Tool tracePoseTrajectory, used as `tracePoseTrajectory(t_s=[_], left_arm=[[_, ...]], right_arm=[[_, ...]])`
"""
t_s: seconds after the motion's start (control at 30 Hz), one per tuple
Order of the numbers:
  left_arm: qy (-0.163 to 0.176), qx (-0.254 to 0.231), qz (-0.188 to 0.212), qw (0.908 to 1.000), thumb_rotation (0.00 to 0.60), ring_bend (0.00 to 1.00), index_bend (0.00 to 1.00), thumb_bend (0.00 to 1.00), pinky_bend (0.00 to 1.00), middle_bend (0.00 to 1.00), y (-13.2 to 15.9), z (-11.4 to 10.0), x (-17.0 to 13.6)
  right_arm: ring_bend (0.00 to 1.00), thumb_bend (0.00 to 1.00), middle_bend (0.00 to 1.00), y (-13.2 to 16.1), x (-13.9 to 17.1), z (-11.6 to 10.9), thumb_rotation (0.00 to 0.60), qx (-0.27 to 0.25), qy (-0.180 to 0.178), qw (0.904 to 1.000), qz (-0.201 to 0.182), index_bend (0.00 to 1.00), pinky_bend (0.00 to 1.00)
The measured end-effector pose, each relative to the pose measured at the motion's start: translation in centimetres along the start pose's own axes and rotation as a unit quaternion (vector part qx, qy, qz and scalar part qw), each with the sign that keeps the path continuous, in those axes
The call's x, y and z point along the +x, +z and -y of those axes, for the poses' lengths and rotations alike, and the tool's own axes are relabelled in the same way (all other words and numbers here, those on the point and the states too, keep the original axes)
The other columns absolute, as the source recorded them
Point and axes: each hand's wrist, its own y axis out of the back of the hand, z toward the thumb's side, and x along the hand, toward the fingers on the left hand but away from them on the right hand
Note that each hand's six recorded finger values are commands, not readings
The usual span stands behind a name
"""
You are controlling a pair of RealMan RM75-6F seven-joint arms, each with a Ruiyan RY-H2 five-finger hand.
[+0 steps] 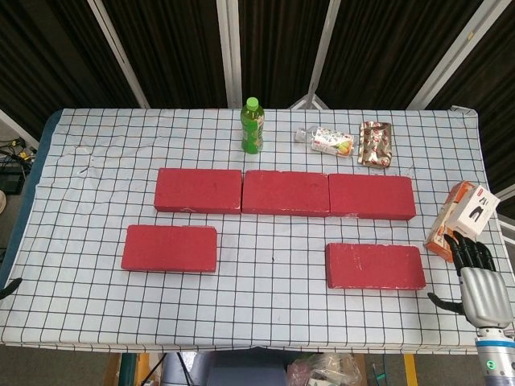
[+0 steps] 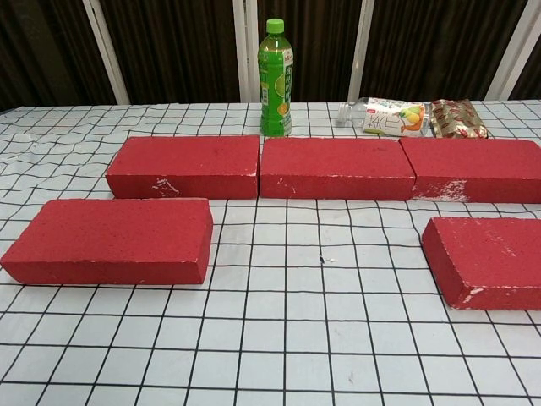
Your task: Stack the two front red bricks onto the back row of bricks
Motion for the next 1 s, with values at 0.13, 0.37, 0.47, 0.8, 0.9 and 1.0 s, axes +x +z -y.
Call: tracePoseTrajectory(t_s=[0.13, 0.37, 0.47, 0.8, 0.9, 1.0], left_arm=[[-0.005, 0.002, 0.0, 1.0, 0.6, 0.0, 0.09, 0.0, 0.02, 0.0, 0.1, 0.2, 0.0], [-0.001, -0.002, -0.004, 1.0, 0.6, 0.0, 0.09, 0.0, 0.02, 0.0, -0.2, -0.2, -0.4], [-0.004, -0.002, -0.007, 1.0, 0.6, 0.0, 0.09, 0.0, 0.02, 0.0, -0.4, -0.2, -0.5], [-0.009, 0.004, -0.009, 0.9999, 0.6, 0.0, 0.09, 0.0, 0.02, 0.0, -0.4, -0.1, -0.4], [-0.008, 0.004, -0.01, 0.9999, 0.6, 0.0, 0.09, 0.0, 0.02, 0.0, -0.5, -0.1, -0.4], [-0.008, 0.005, -0.01, 0.9999, 0.6, 0.0, 0.09, 0.0, 0.02, 0.0, -0.5, -0.2, -0.4]], right_arm=[[0.0, 0.13, 0.0, 0.1, 0.3, 0.9, 0.6, -0.009, 0.041, 0.9991, 0.008, 0.0, 0.0], [0.0, 0.13, 0.0, 2.6, -0.2, 2.4, 0.6, 0.016, 0.122, 0.9922, -0.02, 0.0, 0.0], [0.0, 0.13, 0.0, 3.6, -1.1, 2.7, 0.6, 0.03, 0.135, 0.9901, -0.022, 0.0, 0.0], [0.0, 0.13, 0.0, 6.1, -4.0, 3.8, 0.6, 0.056, 0.173, 0.9833, -0.013, 0.0, 0.0], [0.0, 0.13, 0.0, 6.9, -4.6, 4.2, 0.6, 0.063, 0.183, 0.9809, -0.014, 0.0, 0.0], [0.0, 0.13, 0.0, 7.6, -5.2, 4.7, 0.6, 0.07, 0.192, 0.9788, -0.017, 0.0, 0.0]])
